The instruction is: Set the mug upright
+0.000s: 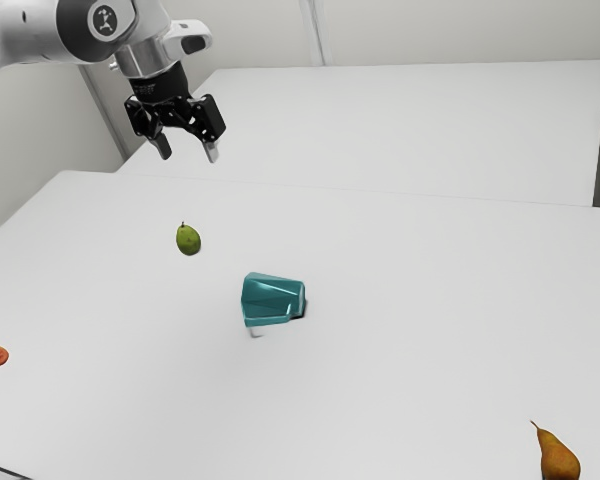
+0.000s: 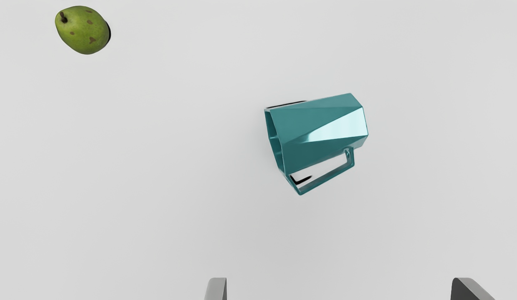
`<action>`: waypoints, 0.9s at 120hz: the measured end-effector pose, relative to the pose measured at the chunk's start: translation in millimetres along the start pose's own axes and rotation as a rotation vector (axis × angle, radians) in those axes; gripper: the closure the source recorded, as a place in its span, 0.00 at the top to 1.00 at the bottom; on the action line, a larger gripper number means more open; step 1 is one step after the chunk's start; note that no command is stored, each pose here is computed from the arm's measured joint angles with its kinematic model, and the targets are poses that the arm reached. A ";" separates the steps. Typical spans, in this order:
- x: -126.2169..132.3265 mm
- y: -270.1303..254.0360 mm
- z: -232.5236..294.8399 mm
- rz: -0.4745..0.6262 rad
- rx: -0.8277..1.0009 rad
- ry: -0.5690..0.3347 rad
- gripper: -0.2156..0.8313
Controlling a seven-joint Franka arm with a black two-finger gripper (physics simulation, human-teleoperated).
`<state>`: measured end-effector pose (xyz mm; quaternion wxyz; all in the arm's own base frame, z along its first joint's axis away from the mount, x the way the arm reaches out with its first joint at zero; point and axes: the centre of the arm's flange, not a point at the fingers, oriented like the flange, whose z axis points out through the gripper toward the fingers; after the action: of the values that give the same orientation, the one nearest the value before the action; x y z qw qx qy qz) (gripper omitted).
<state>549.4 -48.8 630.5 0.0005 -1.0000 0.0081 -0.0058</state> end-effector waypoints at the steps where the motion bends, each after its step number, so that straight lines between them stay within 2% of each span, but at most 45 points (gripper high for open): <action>1: 0.0 0.0 0.1 0.000 0.000 0.000 0.78; 40: 0.1 -0.3 10.4 -0.002 -0.003 -0.019 0.78; 72: -2.7 -1.3 66.7 -0.006 -0.127 -0.062 0.78; 108: -6.3 -67.9 126.3 -0.130 -0.310 -0.009 0.77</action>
<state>545.7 19.3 504.3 -0.1542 -0.9865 -0.0556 -0.0001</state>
